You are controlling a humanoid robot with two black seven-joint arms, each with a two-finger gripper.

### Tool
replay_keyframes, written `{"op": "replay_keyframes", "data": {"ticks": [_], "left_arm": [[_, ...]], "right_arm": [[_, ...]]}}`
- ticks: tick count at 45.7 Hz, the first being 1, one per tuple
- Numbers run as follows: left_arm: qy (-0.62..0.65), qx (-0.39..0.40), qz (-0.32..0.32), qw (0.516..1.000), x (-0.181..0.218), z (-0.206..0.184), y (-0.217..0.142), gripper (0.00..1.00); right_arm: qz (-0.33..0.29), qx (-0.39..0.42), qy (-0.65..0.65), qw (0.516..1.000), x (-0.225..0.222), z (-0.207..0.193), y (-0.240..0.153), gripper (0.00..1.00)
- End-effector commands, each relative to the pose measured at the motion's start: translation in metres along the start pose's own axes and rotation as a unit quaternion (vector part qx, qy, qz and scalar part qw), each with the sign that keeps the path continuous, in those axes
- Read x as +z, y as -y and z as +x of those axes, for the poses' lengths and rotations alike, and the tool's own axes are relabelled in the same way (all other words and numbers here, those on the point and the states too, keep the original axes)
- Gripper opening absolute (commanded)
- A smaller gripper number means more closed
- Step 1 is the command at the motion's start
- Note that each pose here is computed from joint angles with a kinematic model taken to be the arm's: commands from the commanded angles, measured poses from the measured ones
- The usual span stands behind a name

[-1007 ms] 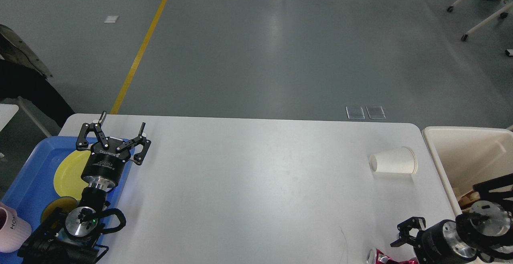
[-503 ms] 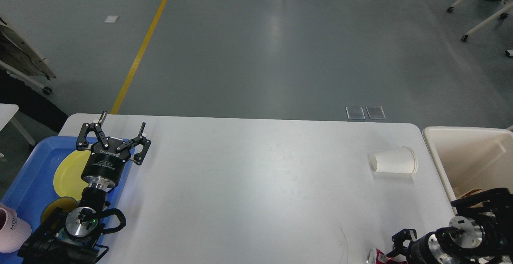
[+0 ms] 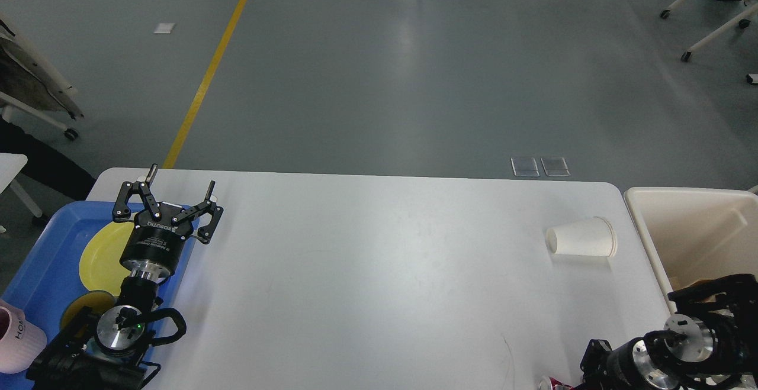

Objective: Tidy desktop
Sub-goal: 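Grasp the red wrapper with the right gripper, then lift the red wrapper and carry it into the bin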

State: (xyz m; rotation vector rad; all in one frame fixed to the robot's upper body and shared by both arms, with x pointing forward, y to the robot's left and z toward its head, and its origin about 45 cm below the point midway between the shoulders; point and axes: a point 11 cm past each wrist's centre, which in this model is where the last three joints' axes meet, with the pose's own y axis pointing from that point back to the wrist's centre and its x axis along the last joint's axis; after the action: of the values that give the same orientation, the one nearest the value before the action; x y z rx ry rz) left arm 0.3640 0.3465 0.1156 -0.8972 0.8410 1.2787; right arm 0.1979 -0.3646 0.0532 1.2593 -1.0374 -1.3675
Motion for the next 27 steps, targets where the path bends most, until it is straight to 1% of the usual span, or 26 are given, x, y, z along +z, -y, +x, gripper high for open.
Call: {"op": "replay_keyframes", "data": {"ticks": [1, 8, 11, 16, 21, 27], "left_arm": [[0.000, 0.000, 0.000, 1.000, 0.000, 0.000, 0.000, 0.97], [0.000, 0.000, 0.001, 1.000, 0.000, 0.000, 0.000, 0.97], [0.000, 0.000, 0.001, 1.000, 0.000, 0.000, 0.000, 0.97], [0.000, 0.000, 0.001, 1.000, 0.000, 0.000, 0.000, 0.97], [0.000, 0.000, 0.000, 1.000, 0.000, 0.000, 0.000, 0.97], [0.000, 0.000, 0.001, 1.000, 0.000, 0.000, 0.000, 0.97]], "right_arm": [[0.003, 0.001, -0.006, 1.000, -0.003, 0.001, -0.004, 0.00], [0.002, 0.000, -0.018, 1.000, -0.007, 0.001, -0.009, 0.00], [0.005, 0.004, -0.054, 0.999, -0.019, -0.003, -0.026, 0.00], [-0.038, 0.033, -0.163, 0.985, -0.029, -0.005, -0.055, 0.00], [-0.077, 0.024, -0.313, 0.946, -0.046, -0.027, -0.088, 0.00], [-0.081, 0.030, -0.396, 0.914, -0.066, -0.039, -0.140, 0.00]]}}
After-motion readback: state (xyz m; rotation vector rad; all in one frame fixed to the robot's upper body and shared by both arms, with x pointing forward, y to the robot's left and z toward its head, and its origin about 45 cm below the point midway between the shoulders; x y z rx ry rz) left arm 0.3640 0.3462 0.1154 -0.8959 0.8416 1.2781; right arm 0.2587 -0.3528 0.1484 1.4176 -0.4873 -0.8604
